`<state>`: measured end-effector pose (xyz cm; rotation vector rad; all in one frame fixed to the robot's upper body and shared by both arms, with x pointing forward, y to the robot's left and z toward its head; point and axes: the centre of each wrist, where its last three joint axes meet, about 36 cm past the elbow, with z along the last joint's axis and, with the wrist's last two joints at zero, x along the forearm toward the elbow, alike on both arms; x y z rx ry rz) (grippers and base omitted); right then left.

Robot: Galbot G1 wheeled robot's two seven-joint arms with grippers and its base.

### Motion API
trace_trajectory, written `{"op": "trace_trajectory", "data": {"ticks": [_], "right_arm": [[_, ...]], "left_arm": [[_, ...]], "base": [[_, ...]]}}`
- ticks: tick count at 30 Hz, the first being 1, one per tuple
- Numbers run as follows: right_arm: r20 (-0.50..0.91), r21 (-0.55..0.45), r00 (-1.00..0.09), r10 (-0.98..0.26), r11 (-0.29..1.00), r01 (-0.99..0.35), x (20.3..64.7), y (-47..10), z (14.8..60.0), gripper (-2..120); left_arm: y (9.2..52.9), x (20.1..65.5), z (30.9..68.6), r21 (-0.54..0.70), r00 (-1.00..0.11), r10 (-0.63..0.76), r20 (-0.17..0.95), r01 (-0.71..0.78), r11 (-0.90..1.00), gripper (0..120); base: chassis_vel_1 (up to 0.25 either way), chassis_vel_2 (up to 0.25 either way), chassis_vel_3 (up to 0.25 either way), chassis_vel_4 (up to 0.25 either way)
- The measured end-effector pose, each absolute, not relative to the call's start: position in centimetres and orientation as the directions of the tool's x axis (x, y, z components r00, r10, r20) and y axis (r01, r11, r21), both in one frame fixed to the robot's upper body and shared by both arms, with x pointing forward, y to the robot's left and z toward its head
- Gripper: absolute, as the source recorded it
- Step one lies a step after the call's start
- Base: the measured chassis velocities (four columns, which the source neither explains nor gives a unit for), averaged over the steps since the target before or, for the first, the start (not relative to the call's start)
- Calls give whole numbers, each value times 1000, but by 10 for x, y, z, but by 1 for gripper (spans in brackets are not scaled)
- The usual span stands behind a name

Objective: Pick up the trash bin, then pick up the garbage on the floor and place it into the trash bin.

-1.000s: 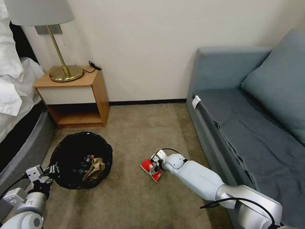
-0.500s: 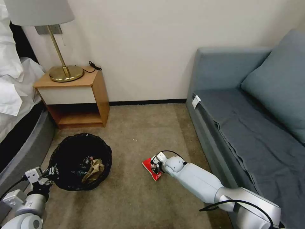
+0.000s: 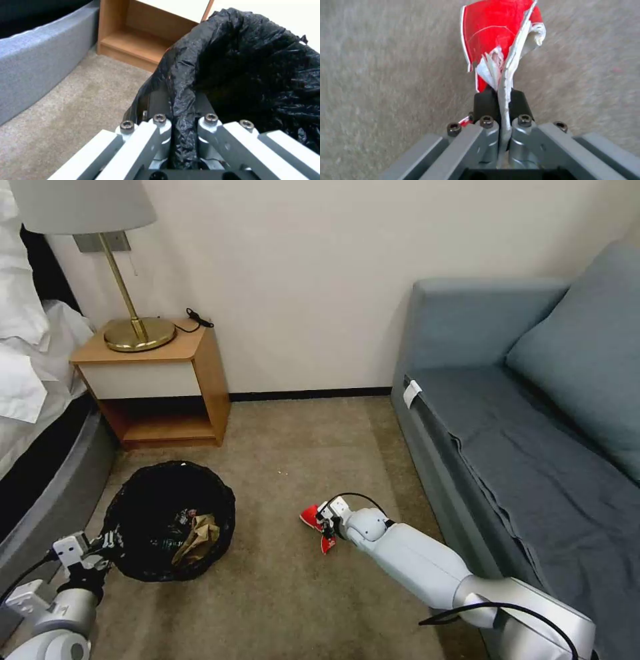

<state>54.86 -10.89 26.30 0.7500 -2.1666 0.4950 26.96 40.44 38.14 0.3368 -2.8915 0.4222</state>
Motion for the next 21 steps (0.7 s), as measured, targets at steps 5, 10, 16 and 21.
{"op": "trace_trajectory", "data": {"ticks": [5,10,16,21], "right_arm": [[636,-114,-669,-386,810,-575,549,-116,325,0],[464,-131,-779,-421,838,-530,542,-115,375,0],[304,-93,-822,-481,844,-528,523,-99,423,0],[157,-63,-797,-583,799,-597,494,-61,456,0]], "left_arm": [[398,271,383,-265,-955,-182,235,-244,933,4],[392,274,384,-275,-954,-175,244,-241,931,4],[385,276,384,-289,-952,-162,259,-237,928,4],[374,278,380,-321,-946,-134,295,-230,919,4]], "base": [[0,0,0,0],[0,0,0,0],[0,0,0,0],[0,0,0,0]]}}
